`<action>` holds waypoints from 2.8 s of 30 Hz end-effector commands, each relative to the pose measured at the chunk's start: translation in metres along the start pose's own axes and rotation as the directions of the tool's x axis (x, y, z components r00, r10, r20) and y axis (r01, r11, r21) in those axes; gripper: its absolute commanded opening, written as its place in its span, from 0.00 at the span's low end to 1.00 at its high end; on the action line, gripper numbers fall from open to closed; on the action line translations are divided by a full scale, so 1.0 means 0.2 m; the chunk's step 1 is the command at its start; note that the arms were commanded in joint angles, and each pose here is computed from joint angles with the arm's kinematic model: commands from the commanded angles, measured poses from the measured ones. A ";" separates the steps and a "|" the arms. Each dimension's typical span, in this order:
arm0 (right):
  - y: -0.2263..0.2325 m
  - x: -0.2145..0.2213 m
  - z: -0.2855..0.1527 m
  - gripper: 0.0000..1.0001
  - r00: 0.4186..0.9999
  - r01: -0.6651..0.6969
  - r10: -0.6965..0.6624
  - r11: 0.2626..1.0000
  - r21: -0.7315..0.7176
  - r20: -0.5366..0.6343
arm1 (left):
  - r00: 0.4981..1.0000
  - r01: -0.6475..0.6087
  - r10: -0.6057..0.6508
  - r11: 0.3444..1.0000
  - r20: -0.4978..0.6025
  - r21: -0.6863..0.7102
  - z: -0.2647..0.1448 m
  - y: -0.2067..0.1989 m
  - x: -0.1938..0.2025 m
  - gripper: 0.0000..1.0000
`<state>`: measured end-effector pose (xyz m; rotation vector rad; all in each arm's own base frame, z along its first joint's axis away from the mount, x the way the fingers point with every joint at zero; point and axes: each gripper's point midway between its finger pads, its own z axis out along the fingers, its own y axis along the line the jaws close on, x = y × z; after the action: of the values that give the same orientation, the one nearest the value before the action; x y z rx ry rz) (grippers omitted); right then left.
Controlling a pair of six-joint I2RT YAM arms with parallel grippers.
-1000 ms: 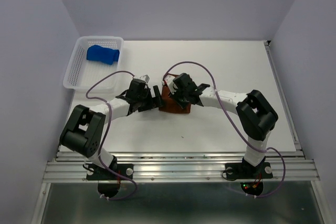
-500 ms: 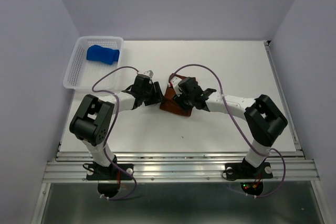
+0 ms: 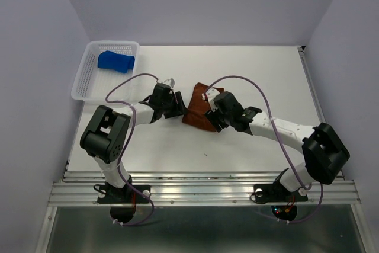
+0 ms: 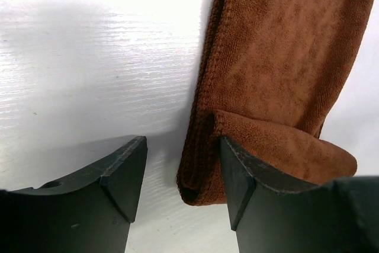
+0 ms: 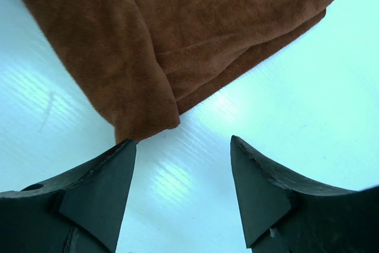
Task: Roll the towels
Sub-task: Roll the towel
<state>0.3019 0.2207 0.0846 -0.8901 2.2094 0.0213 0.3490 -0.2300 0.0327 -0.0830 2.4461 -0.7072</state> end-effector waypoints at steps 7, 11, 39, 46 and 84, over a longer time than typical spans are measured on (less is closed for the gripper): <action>0.24 -0.26 -0.15 0.71 0.969 0.166 -0.120 0.963 -0.211 0.216 | 0.991 -0.036 0.024 0.996 -0.132 -0.086 0.01 0.08 0.19 0.63; 0.31 -0.18 -0.05 0.68 0.971 0.219 -0.186 0.946 -0.238 0.152 | 0.990 -0.032 0.019 0.995 -0.138 -0.096 0.01 0.09 0.21 0.63; 0.50 -0.11 -0.01 0.01 0.976 -0.208 0.161 0.888 -0.411 -0.148 | 1.000 -0.009 0.009 1.000 -0.011 -0.009 -0.31 -0.07 0.01 0.83; 0.58 -0.13 -0.07 0.01 0.929 -0.366 0.264 0.761 -0.536 -0.260 | 1.000 -0.005 0.005 1.000 -0.027 0.005 -0.39 -0.08 0.06 0.89; 0.25 0.08 0.16 0.01 0.526 -0.842 0.560 0.237 -0.484 -0.640 | 0.997 0.080 -0.076 0.972 -0.027 0.221 -0.07 -0.26 -0.02 0.97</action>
<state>0.2807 0.2647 0.0521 -0.0797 2.7829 1.5237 0.3180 -0.2536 0.0497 -0.1105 2.4654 -0.9700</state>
